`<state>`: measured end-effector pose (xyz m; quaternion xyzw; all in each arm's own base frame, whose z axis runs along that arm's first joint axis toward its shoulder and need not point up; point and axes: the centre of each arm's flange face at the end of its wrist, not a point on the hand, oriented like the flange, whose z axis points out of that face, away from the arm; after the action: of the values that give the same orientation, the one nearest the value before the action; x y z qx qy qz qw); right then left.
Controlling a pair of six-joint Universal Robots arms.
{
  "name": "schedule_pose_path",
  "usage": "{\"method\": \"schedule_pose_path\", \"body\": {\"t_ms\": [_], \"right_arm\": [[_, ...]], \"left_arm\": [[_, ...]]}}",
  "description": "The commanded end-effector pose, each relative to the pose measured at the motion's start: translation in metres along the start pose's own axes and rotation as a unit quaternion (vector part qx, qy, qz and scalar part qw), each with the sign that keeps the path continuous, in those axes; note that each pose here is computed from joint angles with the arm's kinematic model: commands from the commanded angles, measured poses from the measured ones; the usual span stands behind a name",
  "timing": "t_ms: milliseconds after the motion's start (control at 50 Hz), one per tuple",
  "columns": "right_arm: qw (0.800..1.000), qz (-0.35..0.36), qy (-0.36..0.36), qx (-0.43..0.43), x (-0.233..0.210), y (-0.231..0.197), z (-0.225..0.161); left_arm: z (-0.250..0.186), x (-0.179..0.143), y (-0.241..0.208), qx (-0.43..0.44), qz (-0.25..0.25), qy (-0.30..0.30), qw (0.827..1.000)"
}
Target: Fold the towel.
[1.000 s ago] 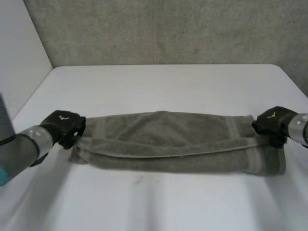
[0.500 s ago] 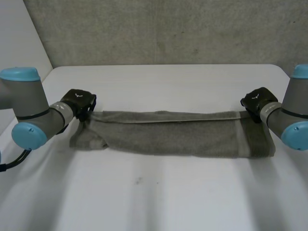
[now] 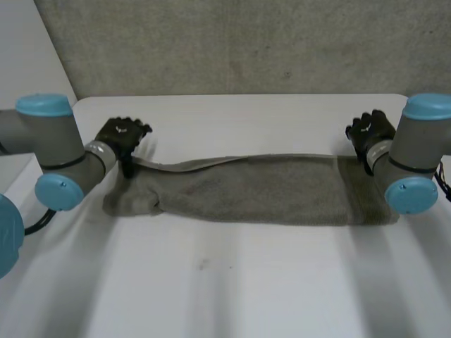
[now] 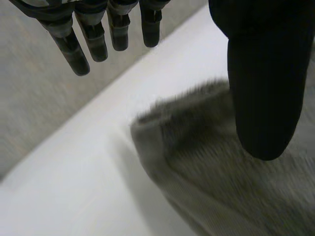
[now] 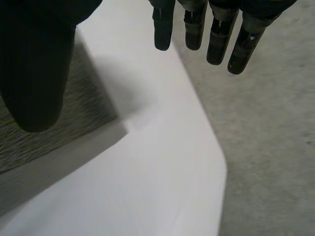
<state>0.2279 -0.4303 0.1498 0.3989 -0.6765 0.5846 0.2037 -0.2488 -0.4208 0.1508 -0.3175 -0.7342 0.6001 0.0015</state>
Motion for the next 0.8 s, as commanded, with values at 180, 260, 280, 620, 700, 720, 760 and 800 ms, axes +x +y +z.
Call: {"method": "schedule_pose_path", "body": {"t_ms": [180,260,280,620,700,720,760,800], "right_arm": [[0.989,0.094,0.050,0.102,0.078,-0.069,-0.061],[0.991,0.094,0.024,0.094,0.074,-0.067,-0.077],[0.992,0.097,0.009,0.077,0.072,-0.059,-0.083],[0.966,0.192,-0.162,-0.059,0.025,0.053,-0.113],[0.967,0.196,-0.155,-0.054,0.022,0.063,-0.110],[0.969,0.194,-0.147,-0.050,0.021,0.069,-0.107],[0.973,0.184,-0.132,-0.037,0.018,0.075,-0.100],[0.975,0.181,-0.125,-0.033,0.017,0.078,-0.097]], "left_arm": [[-0.042,-0.026,-0.075,0.071,-0.005,-0.031,0.997],[-0.066,-0.018,-0.065,0.032,-0.021,-0.013,0.999],[-0.066,-0.018,-0.064,0.031,-0.021,-0.013,0.999],[-0.104,0.019,0.018,-0.068,-0.046,0.018,0.996],[-0.105,0.022,0.025,-0.071,-0.046,0.019,0.996],[-0.105,0.022,0.025,-0.071,-0.046,0.019,0.996],[-0.105,0.023,0.025,-0.070,-0.046,0.019,0.996],[-0.105,0.023,0.025,-0.070,-0.045,0.020,0.996]]}}
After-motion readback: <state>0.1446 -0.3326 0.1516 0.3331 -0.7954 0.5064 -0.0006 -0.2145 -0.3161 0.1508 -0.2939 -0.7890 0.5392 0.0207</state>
